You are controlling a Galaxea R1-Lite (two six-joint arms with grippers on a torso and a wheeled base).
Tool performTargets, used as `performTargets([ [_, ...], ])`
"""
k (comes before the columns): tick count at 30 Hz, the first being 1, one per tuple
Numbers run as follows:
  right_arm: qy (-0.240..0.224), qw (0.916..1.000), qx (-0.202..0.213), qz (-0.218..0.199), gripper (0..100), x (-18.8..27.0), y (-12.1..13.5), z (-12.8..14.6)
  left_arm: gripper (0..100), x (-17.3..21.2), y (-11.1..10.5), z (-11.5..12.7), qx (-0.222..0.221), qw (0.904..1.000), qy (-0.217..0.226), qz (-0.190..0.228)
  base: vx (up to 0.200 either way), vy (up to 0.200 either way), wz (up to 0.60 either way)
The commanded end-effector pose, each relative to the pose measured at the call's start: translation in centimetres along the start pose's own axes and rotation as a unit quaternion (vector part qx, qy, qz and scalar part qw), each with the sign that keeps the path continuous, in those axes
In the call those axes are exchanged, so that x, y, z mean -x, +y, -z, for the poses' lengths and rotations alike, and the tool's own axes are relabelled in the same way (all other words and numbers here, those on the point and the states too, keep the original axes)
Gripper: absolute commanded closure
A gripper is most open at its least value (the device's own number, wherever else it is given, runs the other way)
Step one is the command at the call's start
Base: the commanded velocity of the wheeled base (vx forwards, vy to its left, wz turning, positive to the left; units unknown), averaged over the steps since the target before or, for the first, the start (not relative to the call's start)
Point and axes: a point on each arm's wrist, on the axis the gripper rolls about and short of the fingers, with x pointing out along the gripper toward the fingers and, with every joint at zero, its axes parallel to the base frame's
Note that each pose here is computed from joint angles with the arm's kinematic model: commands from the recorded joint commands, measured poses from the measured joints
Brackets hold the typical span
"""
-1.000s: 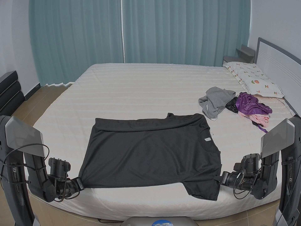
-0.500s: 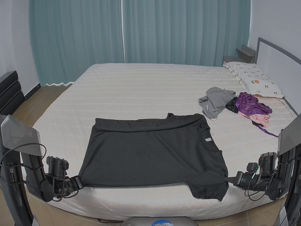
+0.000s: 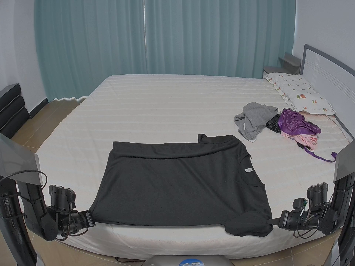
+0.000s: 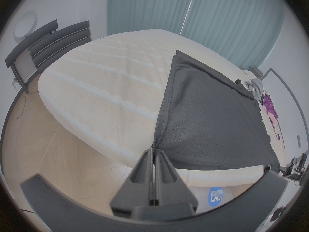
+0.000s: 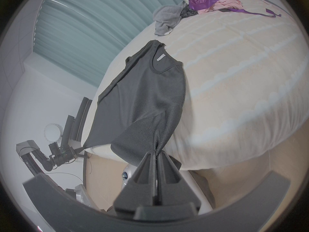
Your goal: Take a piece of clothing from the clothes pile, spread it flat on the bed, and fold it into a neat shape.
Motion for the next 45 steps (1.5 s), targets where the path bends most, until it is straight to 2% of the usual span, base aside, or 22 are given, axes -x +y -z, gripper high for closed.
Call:
performTargets([
  [1,-0.003,0.9999,0.014,0.0,100,1.5,0.7,0.1,100,1.0,0.3,0.6,-0.027,0.9996,0.006,-0.004,0.0,0.0,0.0],
  [4,0.013,0.9996,0.022,0.006,100,2.2,0.9,0.5,100,1.7,0.6,1.0,-0.05,0.9987,0.012,-0.007,0.0,0.0,0.0],
  [9,0.039,0.998,0.045,0.019,100,2.6,0.6,1.1,100,2.4,0.7,1.5,-0.063,0.9977,0.018,-0.014,0.0,0.0,0.0],
  [12,0.045,0.9973,0.052,0.026,100,2.7,0.4,1.2,100,3.0,1.0,2.0,-0.091,0.9949,0.02,-0.039,0.0,0.0,0.0],
  [23,0.062,0.995,0.07,0.036,100,3.8,0.5,1.7,100,3.8,1.1,2.4,-0.106,0.9922,0.041,-0.051,0.0,0.0,0.0],
  [30,0.084,0.9915,0.092,0.037,100,4.6,0.7,2.3,100,6.2,1.2,3.0,-0.153,0.984,0.076,-0.051,0.0,0.0,0.0],
  [37,0.098,0.9892,0.101,0.043,100,4.9,0.6,2.6,100,6.7,1.2,3.5,-0.165,0.9803,0.094,-0.053,0.0,0.0,0.0],
  [40,0.117,0.9846,0.122,0.044,100,5.3,0.7,3.1,100,7.1,1.2,3.8,-0.177,0.977,0.106,-0.053,0.0,0.0,0.0],
  [45,0.112,0.9841,0.13,0.043,100,5.7,0.9,3.2,100,8.2,1.5,4.0,-0.204,0.9709,0.114,-0.052,0.0,0.0,0.0],
])
